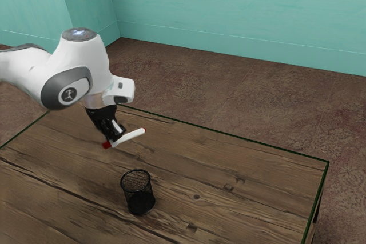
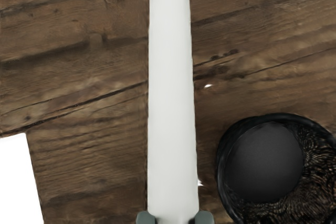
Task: Put the marker into the pen holder.
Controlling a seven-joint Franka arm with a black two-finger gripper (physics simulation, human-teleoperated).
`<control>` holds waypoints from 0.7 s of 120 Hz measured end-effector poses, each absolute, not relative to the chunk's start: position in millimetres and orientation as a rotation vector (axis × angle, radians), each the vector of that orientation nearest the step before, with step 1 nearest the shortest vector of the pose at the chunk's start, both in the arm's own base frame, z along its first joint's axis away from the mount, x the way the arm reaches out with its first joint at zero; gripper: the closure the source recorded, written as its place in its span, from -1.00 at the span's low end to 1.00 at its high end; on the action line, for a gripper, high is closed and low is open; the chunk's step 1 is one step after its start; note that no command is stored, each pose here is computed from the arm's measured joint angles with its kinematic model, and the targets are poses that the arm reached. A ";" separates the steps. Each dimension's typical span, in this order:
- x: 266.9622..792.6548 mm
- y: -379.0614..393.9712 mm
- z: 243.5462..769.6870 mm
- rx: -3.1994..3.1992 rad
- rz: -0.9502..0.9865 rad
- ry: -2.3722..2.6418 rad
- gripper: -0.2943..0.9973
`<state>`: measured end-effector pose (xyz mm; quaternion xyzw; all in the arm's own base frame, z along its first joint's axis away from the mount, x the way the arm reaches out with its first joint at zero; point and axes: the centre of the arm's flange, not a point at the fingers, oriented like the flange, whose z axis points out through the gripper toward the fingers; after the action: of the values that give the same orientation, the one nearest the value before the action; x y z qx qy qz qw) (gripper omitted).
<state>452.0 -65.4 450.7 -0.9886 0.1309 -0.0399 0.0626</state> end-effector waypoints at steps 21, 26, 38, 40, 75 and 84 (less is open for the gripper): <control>394.0 -97.9 449.5 -2.975 0.038 0.420 0.64; 390.5 -101.1 442.4 -2.974 0.087 0.415 0.64; 387.0 -109.9 433.6 -2.971 0.163 0.409 0.64; 387.3 -110.4 432.5 -2.971 0.172 0.405 0.64; 468.9 -118.5 399.1 -2.986 0.342 0.303 0.52; 492.0 -98.1 371.5 -3.040 0.446 0.179 0.26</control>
<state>492.0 -98.1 371.5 -0.9872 0.0581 0.1449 0.0319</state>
